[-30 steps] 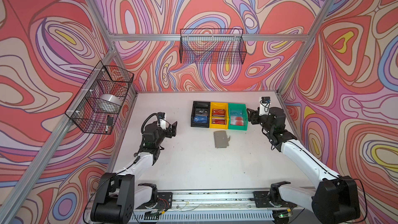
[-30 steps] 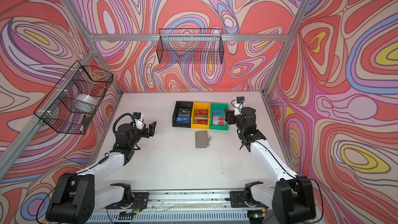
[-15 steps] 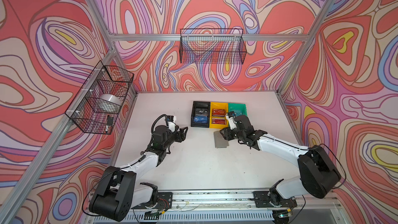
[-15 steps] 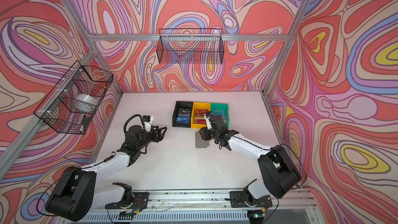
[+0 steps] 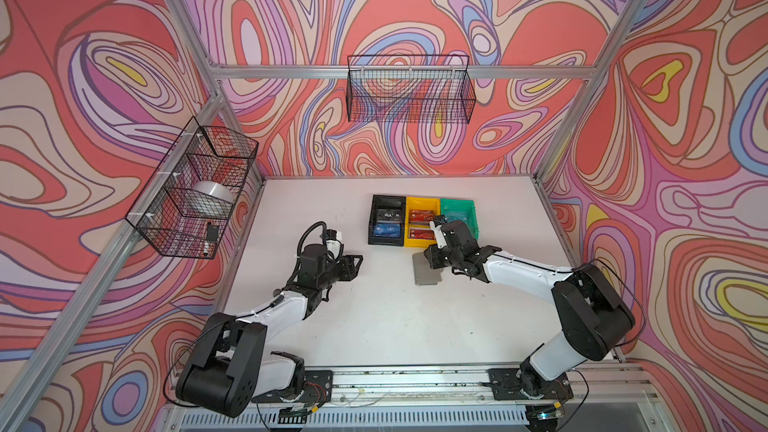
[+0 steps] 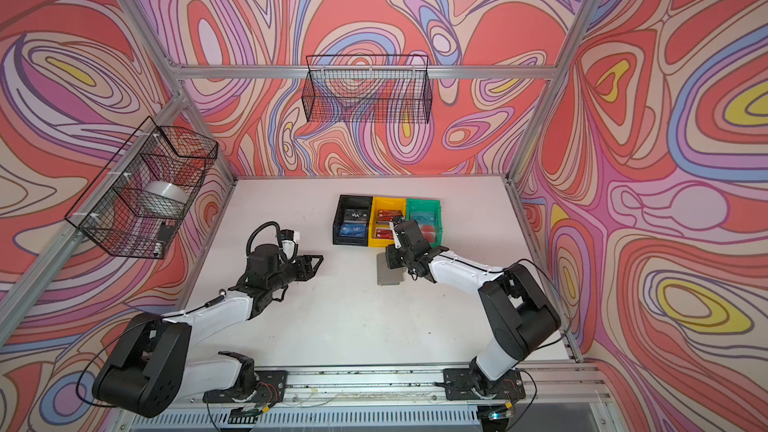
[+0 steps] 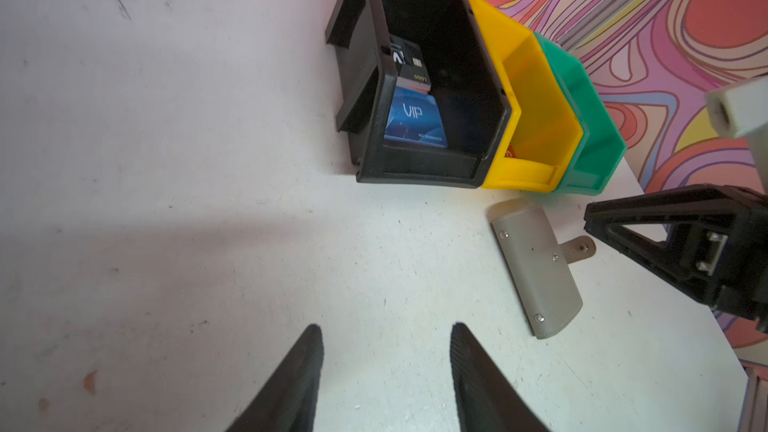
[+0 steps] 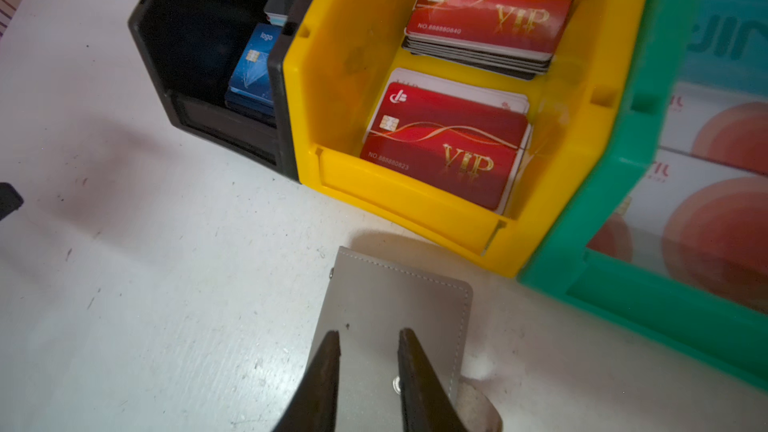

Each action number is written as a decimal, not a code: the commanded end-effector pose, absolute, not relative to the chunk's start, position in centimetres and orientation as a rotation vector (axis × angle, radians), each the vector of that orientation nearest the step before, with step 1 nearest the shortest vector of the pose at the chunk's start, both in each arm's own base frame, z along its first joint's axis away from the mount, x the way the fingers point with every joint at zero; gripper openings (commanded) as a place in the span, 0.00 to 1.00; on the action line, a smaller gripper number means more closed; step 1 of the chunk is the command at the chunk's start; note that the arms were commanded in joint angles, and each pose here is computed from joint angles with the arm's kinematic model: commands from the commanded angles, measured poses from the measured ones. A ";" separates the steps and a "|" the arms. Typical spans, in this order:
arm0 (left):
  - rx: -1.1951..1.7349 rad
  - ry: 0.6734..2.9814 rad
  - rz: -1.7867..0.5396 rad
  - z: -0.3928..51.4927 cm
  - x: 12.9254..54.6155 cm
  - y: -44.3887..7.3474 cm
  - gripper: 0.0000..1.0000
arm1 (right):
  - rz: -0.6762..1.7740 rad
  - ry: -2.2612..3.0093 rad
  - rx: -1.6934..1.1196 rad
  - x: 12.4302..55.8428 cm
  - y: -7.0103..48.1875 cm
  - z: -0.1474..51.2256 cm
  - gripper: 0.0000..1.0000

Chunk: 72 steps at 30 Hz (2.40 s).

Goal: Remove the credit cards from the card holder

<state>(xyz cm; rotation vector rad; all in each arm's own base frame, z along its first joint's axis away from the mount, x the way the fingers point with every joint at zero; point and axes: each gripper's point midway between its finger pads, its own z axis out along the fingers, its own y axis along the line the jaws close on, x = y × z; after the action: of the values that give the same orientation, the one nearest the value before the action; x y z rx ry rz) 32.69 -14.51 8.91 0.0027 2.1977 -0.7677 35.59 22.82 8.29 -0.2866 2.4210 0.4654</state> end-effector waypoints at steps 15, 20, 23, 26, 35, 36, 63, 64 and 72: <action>0.053 2.360 -0.982 8.3 33.7 -20.8 0.29 | 0.205 2.530 -0.167 35.8 19.4 4.9 0.09; 0.088 2.370 -0.988 8.1 33.6 -22.4 0.30 | 0.135 2.559 -0.139 35.9 18.6 3.9 0.06; 0.118 2.382 -0.996 7.9 33.5 -23.4 0.30 | 0.092 2.566 -0.133 36.1 18.1 3.5 0.06; 0.137 2.394 -1.011 7.6 33.5 -24.4 0.31 | 0.082 2.573 -0.137 36.2 18.0 3.3 0.05; 0.152 2.421 -1.081 6.5 33.2 -27.6 0.30 | 0.080 2.596 -0.153 36.0 18.2 2.5 0.04; 0.156 2.427 -1.086 6.4 33.2 -27.9 0.29 | 0.087 2.597 -0.157 36.0 18.3 2.5 0.05; 0.214 2.714 -0.876 1.2 32.4 -31.9 0.14 | 0.249 2.602 -0.204 35.1 20.1 2.5 0.04; 0.212 2.727 -0.867 1.0 32.3 -31.8 0.12 | 0.262 2.597 -0.206 35.1 20.3 2.6 0.04; 0.186 2.773 -0.830 0.1 32.1 -31.4 0.05 | 0.441 2.567 -0.258 34.7 22.6 3.6 0.02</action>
<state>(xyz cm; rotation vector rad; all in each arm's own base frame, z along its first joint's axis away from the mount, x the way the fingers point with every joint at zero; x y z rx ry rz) 33.06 -32.78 2.92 0.2159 2.6597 -0.9406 35.04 20.24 2.25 -0.1995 2.6088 0.2777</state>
